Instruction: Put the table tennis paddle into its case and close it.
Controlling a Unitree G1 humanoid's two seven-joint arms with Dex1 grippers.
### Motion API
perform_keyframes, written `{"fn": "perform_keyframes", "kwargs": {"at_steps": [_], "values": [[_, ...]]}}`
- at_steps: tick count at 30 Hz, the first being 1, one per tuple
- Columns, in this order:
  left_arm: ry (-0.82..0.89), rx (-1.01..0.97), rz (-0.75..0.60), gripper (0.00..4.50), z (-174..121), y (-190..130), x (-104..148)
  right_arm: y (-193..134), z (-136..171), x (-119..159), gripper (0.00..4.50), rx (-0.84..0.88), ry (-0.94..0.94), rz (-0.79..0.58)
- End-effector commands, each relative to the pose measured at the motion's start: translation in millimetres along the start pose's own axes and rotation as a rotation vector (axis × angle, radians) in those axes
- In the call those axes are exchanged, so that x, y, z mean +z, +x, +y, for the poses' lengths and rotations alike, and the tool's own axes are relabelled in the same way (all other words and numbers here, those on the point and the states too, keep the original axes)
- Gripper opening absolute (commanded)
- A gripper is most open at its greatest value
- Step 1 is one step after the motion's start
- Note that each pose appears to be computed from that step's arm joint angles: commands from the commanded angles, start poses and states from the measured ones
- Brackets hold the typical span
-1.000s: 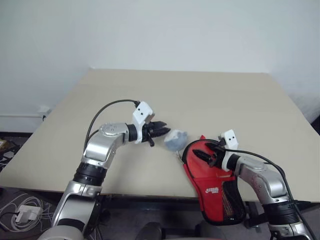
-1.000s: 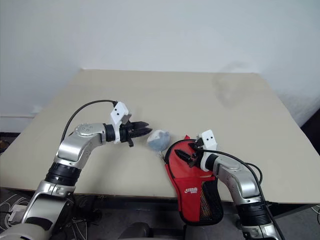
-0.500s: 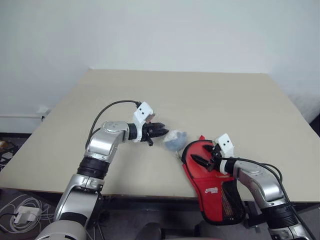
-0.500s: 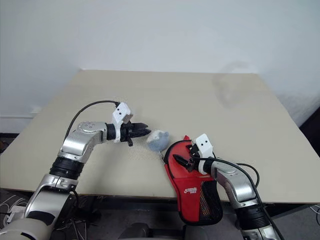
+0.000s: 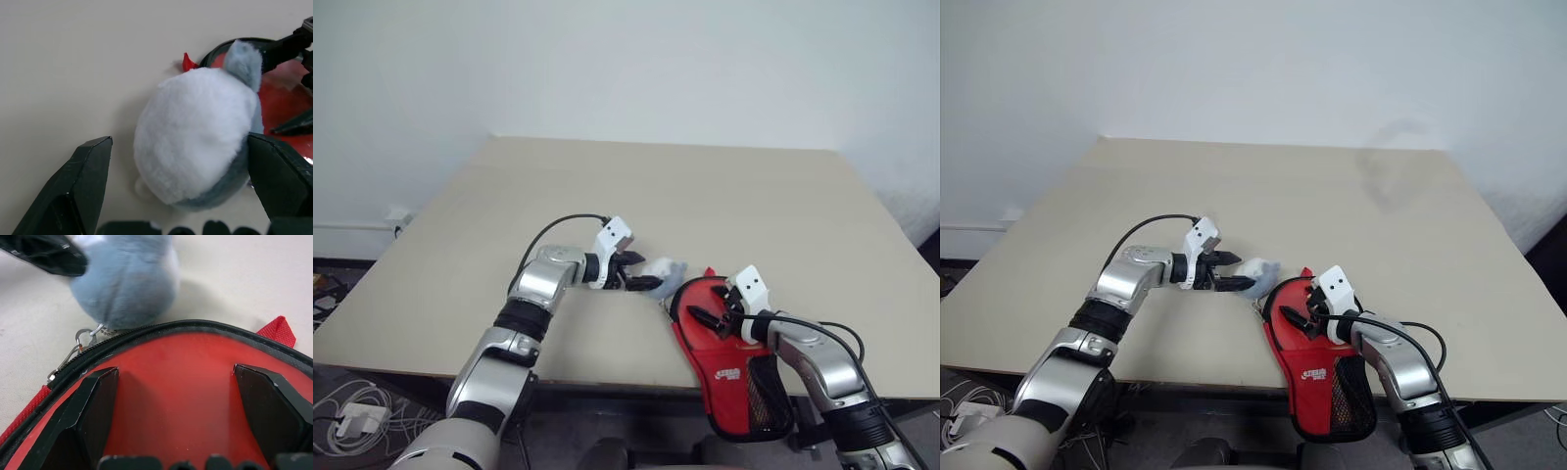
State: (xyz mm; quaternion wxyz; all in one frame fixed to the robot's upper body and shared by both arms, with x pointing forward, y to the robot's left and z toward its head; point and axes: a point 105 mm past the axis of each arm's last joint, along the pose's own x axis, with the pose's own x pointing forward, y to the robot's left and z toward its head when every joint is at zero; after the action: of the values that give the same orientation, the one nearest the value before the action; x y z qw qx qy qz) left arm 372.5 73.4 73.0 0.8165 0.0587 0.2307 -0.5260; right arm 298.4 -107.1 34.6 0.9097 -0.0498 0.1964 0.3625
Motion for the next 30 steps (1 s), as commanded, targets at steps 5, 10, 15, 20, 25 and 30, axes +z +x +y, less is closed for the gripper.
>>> {"fn": "perform_keyframes", "kwargs": {"at_steps": [5,10,15,20,25,30], "values": [[-0.026,-0.095,-0.014,4.25,-7.4,14.7,16.8,-0.8,-1.3,-37.5,4.06,-0.029,0.043,0.149],[-0.027,-0.164,0.009,2.87,-10.3,10.6,16.7,-1.6,1.7,-41.1,4.06,-0.025,0.043,0.168],[-0.036,-0.211,0.015,1.17,-11.3,6.8,23.9,-3.1,0.3,-46.7,4.06,-0.041,0.051,0.192],[0.015,-0.164,0.05,0.13,-5.4,13.4,24.4,-3.8,5.3,-49.2,4.06,-0.022,0.069,0.205],[0.028,-0.083,0.022,0.12,5.6,18.6,38.0,-9.5,8.2,-58.7,4.06,-0.012,0.089,0.243],[0.052,0.014,-0.007,0.12,16.8,21.7,52.7,-14.2,6.0,-63.8,4.06,-0.035,0.083,0.26]]}}
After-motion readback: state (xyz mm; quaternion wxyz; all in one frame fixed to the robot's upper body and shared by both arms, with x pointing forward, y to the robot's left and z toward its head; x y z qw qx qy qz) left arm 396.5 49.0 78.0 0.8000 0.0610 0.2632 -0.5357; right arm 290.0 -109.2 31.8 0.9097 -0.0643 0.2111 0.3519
